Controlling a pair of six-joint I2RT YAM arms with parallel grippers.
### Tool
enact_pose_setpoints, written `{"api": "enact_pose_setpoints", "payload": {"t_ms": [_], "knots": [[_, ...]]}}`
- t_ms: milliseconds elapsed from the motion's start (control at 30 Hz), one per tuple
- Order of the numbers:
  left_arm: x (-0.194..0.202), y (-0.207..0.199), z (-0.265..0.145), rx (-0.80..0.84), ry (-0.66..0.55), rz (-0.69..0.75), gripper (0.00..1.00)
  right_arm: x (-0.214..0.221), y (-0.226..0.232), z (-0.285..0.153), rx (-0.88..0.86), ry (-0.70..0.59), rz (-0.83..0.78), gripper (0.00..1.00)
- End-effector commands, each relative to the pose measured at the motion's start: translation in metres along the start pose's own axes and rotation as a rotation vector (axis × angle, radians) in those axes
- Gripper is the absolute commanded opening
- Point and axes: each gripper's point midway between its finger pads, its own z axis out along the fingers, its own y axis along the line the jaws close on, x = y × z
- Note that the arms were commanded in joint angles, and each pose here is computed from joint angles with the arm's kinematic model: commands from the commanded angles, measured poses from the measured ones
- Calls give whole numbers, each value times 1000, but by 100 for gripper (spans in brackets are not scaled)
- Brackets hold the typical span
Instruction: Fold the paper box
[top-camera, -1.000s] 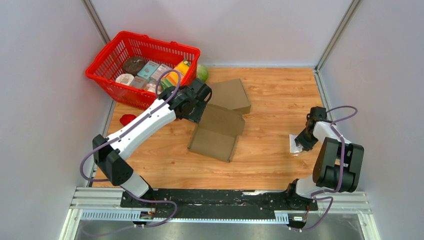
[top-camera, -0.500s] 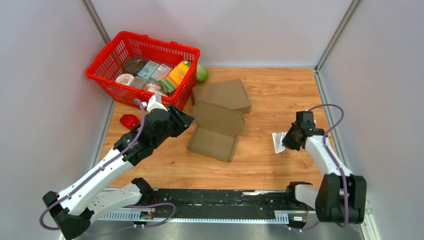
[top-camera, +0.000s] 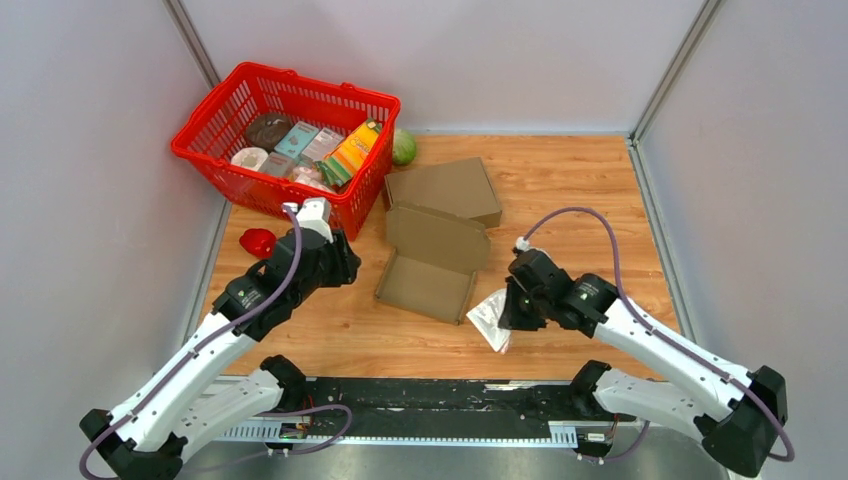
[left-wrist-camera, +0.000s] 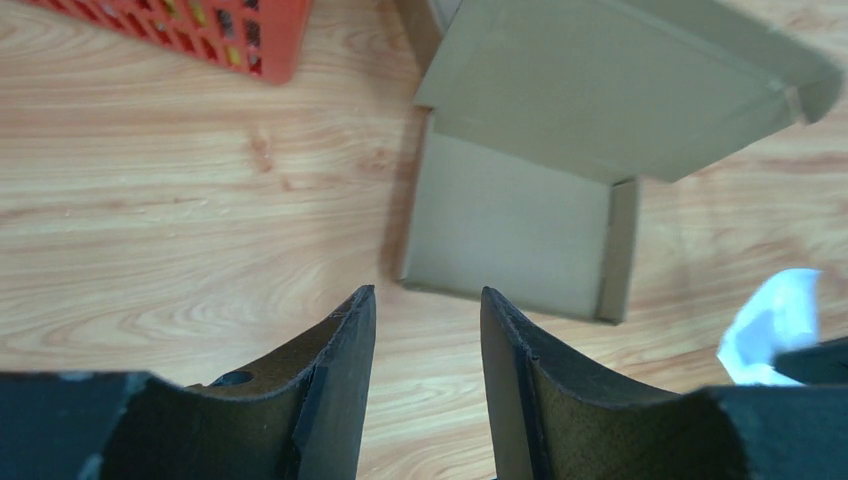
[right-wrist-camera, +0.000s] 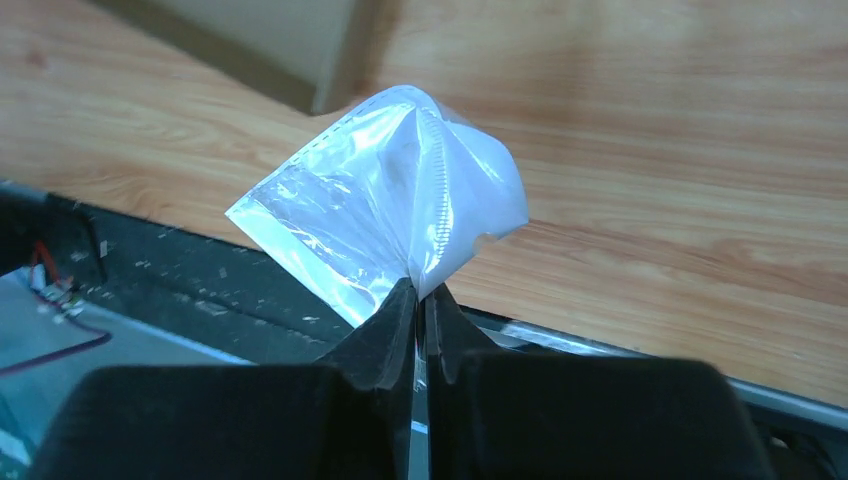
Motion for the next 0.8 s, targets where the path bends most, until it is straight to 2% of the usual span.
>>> {"api": "enact_pose_setpoints", "payload": {"t_ms": [0, 67, 167, 200, 233, 267, 300, 333, 367, 467, 533, 633, 767], "knots": [[21, 24, 12, -79, 35, 82, 50, -26, 76, -9, -180, -89, 21, 8], [28, 24, 18, -83, 44, 47, 49, -46, 112, 0, -258, -119, 64, 6], [45, 22, 28, -45, 54, 5, 48, -75, 162, 16, -301, -139, 28, 6], [53, 26, 30, -44, 58, -3, 48, -74, 165, 41, -241, -112, 10, 7], [54, 27, 31, -48, 50, -13, 48, -88, 183, 35, -264, -131, 3, 8], [54, 29, 31, -56, 41, -33, 48, -89, 179, 43, -219, -118, -19, 11], [55, 32, 31, -68, 36, -42, 52, -97, 170, 53, -143, -157, -23, 25], [52, 36, 31, -93, 19, -52, 53, -101, 167, 63, -110, -163, -43, 54], [52, 37, 33, -105, 23, -52, 53, -102, 164, 66, -92, -165, -66, 59], [42, 36, 37, -115, 7, -48, 54, -102, 151, 57, -53, -180, -134, 68], [44, 30, 46, -94, 50, -50, 52, -102, 141, 39, -65, -221, -189, 71], [38, 29, 61, -105, 66, -34, 51, -91, 103, 39, 1, -236, -266, 75], [34, 48, 68, -174, 55, -52, 55, -79, 105, 24, -113, -235, -329, 79]]}}
